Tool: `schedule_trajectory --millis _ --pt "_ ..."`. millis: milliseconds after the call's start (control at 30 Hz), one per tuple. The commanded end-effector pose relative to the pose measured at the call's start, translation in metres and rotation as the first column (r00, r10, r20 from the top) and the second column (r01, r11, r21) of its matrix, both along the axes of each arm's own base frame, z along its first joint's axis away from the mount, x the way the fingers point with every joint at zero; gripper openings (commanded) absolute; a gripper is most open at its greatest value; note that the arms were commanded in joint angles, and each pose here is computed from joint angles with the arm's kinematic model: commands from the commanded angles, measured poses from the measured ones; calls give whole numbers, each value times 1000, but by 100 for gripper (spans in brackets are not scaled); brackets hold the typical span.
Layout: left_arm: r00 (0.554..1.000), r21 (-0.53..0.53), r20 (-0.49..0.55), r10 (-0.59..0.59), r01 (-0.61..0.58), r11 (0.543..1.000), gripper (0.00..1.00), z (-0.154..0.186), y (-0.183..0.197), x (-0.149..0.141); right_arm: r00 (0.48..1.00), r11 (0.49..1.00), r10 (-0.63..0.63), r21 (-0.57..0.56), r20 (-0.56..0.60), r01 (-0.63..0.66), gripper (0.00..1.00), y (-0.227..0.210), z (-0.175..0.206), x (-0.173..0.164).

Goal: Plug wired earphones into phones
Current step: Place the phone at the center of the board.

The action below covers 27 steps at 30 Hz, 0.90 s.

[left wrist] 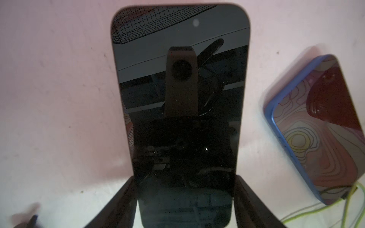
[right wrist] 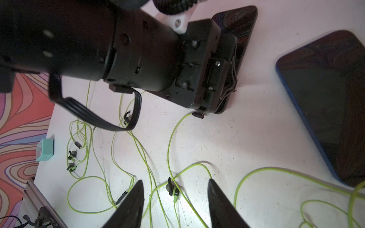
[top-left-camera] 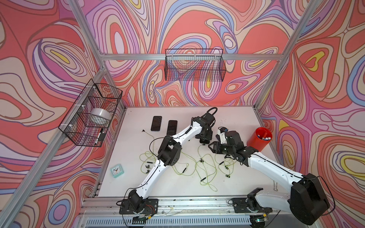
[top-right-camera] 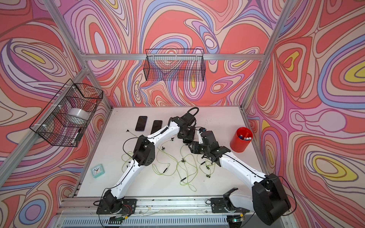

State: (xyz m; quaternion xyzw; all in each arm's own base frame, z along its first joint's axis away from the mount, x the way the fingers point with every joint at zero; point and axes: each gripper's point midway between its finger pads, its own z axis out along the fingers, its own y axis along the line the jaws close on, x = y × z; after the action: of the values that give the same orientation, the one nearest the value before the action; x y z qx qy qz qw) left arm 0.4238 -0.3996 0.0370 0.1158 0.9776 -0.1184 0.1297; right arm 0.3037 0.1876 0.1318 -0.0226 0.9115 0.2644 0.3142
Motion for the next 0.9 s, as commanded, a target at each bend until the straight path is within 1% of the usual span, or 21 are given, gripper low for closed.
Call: schedule_trajectory --millis 0,67,133,300,400,467,500,533,567,600,700,767,867 --pt "997 13 50 -56 56 998 74 13 1 5 1000 1000 -19 -2 10 19 52 -4 2 1" --pt "994 6 72 -78 78 997 89 19 0 6 1000 1000 -21 -4 7 21 52 -5 2 0" --pt "990 -10 93 -102 103 995 99 27 -2 6 1000 1000 -22 -6 5 22 52 -5 2 0" --pt "979 -53 137 -149 158 986 100 51 -7 6 1000 1000 -18 -13 -8 18 52 -6 2 -2" --pt "960 -2 206 -187 192 981 100 81 9 10 1000 999 -20 -25 -6 20 52 -8 5 -4" --pt "939 43 258 -227 224 974 100 102 33 13 1000 999 -24 -42 -5 24 52 -12 6 -7" --pt "931 53 274 -242 237 970 97 108 45 14 1000 998 -28 -48 -5 28 52 -14 6 -7" --pt "921 58 291 -259 254 966 93 113 59 15 1000 998 -29 -53 -5 28 52 -15 5 -8" --pt "913 64 299 -277 270 961 89 112 75 17 1000 998 -30 -55 -8 29 51 -16 3 -9" --pt "908 68 305 -286 279 958 88 111 88 19 999 998 -32 -55 -11 31 51 -16 1 -9" --pt "920 55 283 -271 267 962 82 99 127 26 999 998 -27 -49 -33 25 51 -13 -6 -8" --pt "933 49 249 -261 257 965 75 86 148 33 999 999 -23 -38 -35 22 50 -10 -5 -8" --pt "932 101 212 -295 279 955 67 66 165 40 999 998 -32 -47 -32 30 50 -13 -4 -8"
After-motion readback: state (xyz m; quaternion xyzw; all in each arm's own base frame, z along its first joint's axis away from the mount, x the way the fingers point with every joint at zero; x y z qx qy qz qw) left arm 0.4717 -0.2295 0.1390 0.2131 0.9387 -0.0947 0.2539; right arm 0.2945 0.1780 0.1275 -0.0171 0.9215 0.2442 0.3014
